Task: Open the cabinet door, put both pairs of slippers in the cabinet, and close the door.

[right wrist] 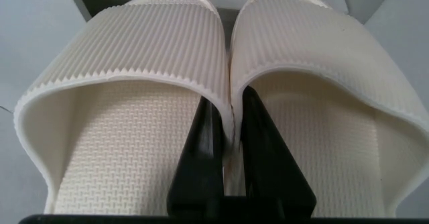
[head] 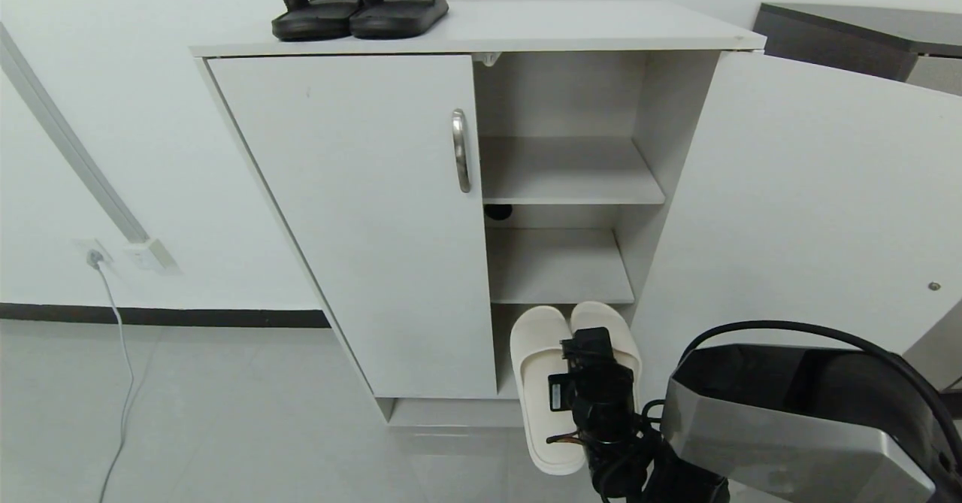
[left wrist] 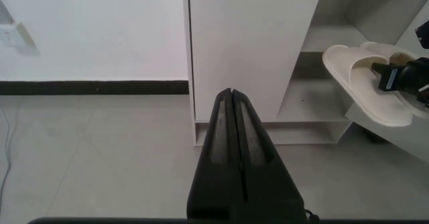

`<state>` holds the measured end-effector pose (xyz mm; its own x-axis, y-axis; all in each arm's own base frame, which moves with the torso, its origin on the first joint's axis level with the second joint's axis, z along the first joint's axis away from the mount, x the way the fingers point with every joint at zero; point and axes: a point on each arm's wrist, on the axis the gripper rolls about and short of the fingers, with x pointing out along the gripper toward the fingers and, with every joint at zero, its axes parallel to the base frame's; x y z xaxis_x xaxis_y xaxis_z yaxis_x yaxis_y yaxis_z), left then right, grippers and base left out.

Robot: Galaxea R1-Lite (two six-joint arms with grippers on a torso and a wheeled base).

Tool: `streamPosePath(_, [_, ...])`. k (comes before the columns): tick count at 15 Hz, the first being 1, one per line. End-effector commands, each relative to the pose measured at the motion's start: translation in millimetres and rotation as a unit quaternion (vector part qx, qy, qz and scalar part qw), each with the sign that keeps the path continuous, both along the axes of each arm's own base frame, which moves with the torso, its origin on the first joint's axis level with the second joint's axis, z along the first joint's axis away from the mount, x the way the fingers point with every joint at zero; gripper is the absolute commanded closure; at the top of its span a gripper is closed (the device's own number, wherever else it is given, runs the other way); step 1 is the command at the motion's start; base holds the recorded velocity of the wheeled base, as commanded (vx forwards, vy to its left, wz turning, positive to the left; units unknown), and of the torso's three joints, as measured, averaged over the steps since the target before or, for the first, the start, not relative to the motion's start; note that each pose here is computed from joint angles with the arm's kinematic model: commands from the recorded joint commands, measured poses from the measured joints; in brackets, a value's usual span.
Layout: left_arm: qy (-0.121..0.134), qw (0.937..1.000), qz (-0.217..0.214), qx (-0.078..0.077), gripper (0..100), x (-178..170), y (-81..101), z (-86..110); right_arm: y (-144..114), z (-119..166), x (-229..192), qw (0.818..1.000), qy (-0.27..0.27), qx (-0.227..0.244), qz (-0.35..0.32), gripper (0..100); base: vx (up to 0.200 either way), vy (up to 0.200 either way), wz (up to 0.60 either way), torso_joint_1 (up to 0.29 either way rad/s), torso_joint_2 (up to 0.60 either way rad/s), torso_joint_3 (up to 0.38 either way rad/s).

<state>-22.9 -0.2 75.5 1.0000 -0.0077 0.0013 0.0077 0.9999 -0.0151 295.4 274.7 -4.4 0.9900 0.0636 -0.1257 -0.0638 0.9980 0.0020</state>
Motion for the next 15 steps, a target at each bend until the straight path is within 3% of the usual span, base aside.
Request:
streamPosePath(1, [0.000, 1.0000, 0.000, 0.000, 100, 0, 0.0, 0.2, -2, 4, 2, 1.000, -0.005, 0.002, -0.004, 100, 0.200, 0.000, 0.00, 0.007, 0.00, -0.002])
streamPosePath(9, [0.000, 1.0000, 0.000, 0.000, 100, 0, 0.0, 0.2, 0, 4, 3, 1.000, -0.007, 0.003, -0.001, 100, 0.200, 0.000, 0.00, 0.004, 0.00, 0.001])
streamPosePath(15, [0.001, 1.0000, 0.001, 0.000, 100, 0, 0.0, 0.0, 6, -4, 28, 1.000, -0.011, 0.007, -0.016, 100, 0.000, 0.000, 0.00, 0.000, 0.00, 0.000])
